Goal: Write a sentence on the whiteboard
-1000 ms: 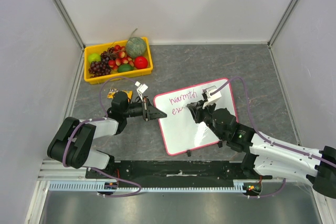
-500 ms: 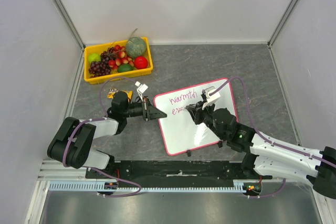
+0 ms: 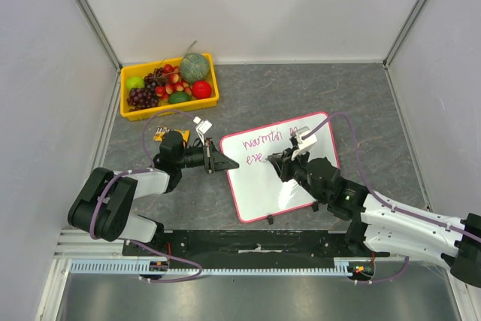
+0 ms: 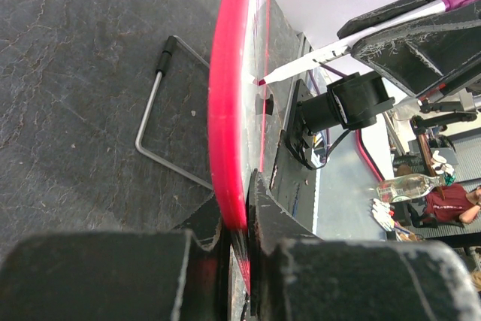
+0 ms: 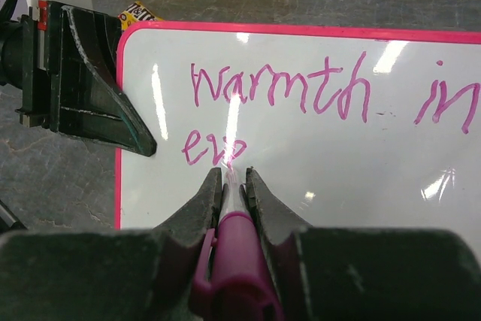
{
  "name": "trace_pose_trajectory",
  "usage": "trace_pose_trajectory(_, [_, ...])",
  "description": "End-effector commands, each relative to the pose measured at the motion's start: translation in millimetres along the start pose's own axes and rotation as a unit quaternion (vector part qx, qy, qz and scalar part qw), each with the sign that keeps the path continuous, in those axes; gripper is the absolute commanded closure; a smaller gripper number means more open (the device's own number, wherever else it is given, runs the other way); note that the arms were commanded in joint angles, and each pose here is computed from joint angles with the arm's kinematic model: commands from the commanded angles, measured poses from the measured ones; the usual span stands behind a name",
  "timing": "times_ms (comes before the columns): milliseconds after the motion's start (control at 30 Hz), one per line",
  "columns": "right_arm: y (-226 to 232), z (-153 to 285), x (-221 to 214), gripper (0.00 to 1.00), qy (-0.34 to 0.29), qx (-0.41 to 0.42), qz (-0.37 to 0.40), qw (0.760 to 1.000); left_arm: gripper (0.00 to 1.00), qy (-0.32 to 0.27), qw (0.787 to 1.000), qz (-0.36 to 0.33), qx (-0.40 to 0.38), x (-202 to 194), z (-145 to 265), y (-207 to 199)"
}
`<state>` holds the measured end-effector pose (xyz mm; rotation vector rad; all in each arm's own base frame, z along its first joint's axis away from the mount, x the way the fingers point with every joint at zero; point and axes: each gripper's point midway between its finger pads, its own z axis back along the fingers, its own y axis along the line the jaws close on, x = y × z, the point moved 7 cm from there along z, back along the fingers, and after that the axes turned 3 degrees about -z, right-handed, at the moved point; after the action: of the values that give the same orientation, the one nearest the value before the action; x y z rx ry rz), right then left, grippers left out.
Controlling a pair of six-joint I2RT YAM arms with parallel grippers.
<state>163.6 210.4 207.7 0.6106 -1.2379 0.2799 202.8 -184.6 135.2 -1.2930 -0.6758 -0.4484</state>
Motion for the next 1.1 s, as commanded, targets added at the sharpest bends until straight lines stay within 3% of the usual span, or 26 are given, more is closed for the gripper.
trace_pose_trajectory(0, [-14.8, 4.5, -14.1, 1.00, 0.025, -0.037, 0.017, 0.999, 0.98, 0.018, 0.997, -0.078, 0.014, -14.4, -1.0, 15.3])
trace_pose_trajectory(433, [-15.6, 0.5, 6.7, 1.00, -0.008, -0.069, 0.023, 0.997, 0.98, 0.018, 0.997, -0.076, 0.015, -14.3, -1.3, 15.8])
trace_pose_trajectory(833, [-0.4, 0.1, 42.3, 1.00, -0.057, -0.038, 0.010, 0.998, 0.98, 0.019, 0.997, -0.077, 0.014, -14.8, -1.1, 15.4])
trace_pose_trajectory(1067, [1.7, -7.0, 40.3, 1.00, -0.050, -0.037, 0.015, 0.998, 0.98, 0.019, 0.997, -0.076, 0.014, -14.5, -1.3, 15.5])
